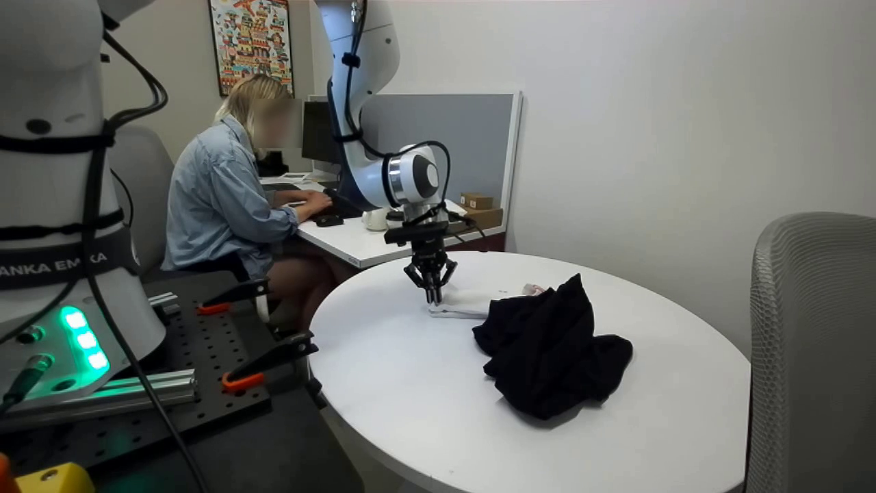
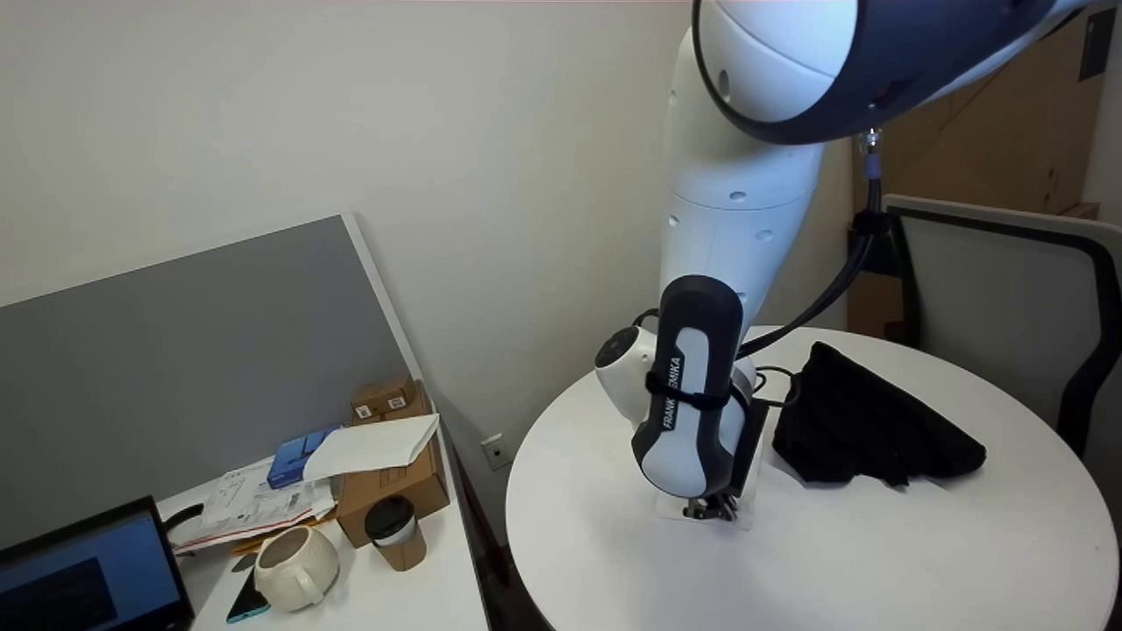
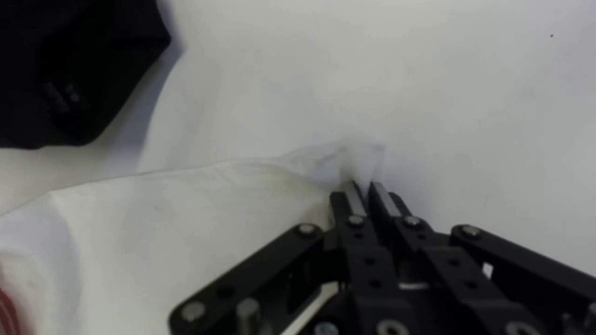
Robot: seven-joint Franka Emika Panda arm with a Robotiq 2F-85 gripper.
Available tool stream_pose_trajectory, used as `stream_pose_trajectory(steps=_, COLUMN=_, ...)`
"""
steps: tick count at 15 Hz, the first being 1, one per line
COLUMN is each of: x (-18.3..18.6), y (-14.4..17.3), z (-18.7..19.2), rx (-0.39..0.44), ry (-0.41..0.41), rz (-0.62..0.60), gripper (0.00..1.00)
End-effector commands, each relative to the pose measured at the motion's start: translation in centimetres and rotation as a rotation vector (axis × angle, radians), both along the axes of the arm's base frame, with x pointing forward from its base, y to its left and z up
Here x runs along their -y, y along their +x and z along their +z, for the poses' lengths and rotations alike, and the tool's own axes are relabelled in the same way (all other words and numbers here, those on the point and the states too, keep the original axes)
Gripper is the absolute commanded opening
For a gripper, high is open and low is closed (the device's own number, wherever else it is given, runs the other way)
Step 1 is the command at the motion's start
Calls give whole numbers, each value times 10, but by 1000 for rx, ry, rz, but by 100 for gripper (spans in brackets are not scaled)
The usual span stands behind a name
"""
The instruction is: Fold the red and white towel in half twice from left to right
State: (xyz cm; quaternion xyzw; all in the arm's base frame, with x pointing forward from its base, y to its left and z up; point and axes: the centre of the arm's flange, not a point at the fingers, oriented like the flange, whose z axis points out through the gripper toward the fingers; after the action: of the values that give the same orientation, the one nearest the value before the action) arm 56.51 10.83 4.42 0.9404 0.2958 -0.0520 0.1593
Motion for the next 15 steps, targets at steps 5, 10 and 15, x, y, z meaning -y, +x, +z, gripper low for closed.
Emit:
stream_pose_trajectory(steps=5, x=-33, y=-37, z=54, rx=4, ry=70, rz=35, gripper=10)
stream_pose_trajectory(steps=10, x=-53, y=-52, z=86, rx=16, ry=102, rz=59, gripper=10)
stream_pose_trajectory(steps=15, x=-61, y=-52, z=145, rx=63, ry=170, rz=38, gripper=10)
